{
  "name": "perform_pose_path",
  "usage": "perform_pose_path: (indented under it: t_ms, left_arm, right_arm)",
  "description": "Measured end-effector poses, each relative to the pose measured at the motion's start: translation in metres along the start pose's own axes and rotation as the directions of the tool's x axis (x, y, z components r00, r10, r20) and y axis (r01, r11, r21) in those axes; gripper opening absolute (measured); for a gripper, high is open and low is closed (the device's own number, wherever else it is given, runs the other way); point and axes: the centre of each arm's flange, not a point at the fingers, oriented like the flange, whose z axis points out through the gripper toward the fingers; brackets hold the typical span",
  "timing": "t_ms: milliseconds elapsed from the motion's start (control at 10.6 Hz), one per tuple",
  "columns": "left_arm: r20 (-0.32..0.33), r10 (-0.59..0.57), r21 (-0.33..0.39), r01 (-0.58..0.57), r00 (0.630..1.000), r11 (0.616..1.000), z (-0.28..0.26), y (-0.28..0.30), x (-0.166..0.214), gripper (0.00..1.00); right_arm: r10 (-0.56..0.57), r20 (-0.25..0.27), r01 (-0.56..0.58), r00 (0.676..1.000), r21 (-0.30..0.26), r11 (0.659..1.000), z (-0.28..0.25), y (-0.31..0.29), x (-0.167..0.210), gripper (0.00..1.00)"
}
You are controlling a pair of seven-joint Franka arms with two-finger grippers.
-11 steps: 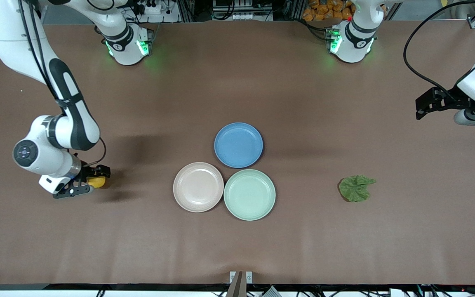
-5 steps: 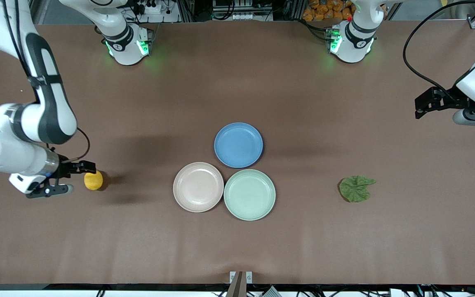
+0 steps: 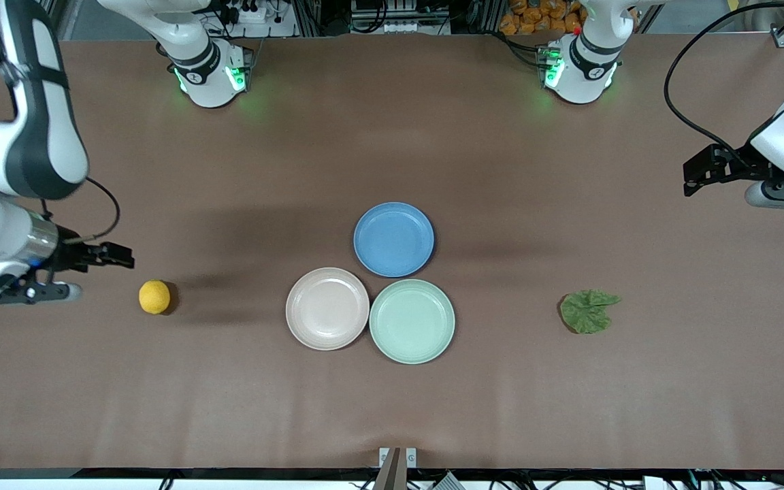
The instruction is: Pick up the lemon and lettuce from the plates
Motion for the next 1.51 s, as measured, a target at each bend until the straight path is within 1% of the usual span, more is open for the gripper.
perform_pose_path:
  t_ms: [94,376,659,847,941,1129,1506]
  left_arm:
    - [0.0,0.0,0.0,0.0,1.0,1.0,0.0,0.0,0.0,1.0]
    - [0.0,0.001,-0.001,-0.001,1.0,1.0,0.0,0.001,0.0,1.0]
    - [-0.001,0.002,-0.001,-0.002,1.0,1.0,0.0,0.001,0.0,1.0]
    - [0.002,0.001,-0.001,-0.001,1.0,1.0,0.001,0.001,-0.001,1.0]
    - [0.007,0.002,-0.001,-0.002,1.0,1.0,0.003,0.002,-0.001,1.0]
    - [0.013,0.004,-0.015,-0.004,1.0,1.0,0.006,0.005,-0.003,1.0]
    - [-0.003,0.002,-0.026,-0.002,1.0,1.0,-0.002,0.006,-0.007,1.0]
  right_arm:
    - [0.003,0.002,-0.003,1.0,0.003,1.0,-0.022,0.0,-0.009,1.0]
    - [0.013,0.03,-0.014,0.999,0.012,1.0,-0.089,0.004,-0.033,1.0]
    - [0.019,0.042,-0.019,0.999,0.012,1.0,-0.134,0.006,-0.051,1.0]
    - [0.05,0.07,-0.049,0.996,-0.015,0.999,-0.159,0.004,-0.068,1.0]
    - [0.068,0.079,-0.066,0.995,-0.02,0.998,-0.167,0.001,-0.076,1.0]
    - [0.07,0.07,-0.069,0.995,-0.023,0.997,-0.175,-0.008,-0.081,1.0]
    - [0.056,0.03,-0.056,0.998,-0.026,0.998,-0.191,-0.016,-0.079,1.0]
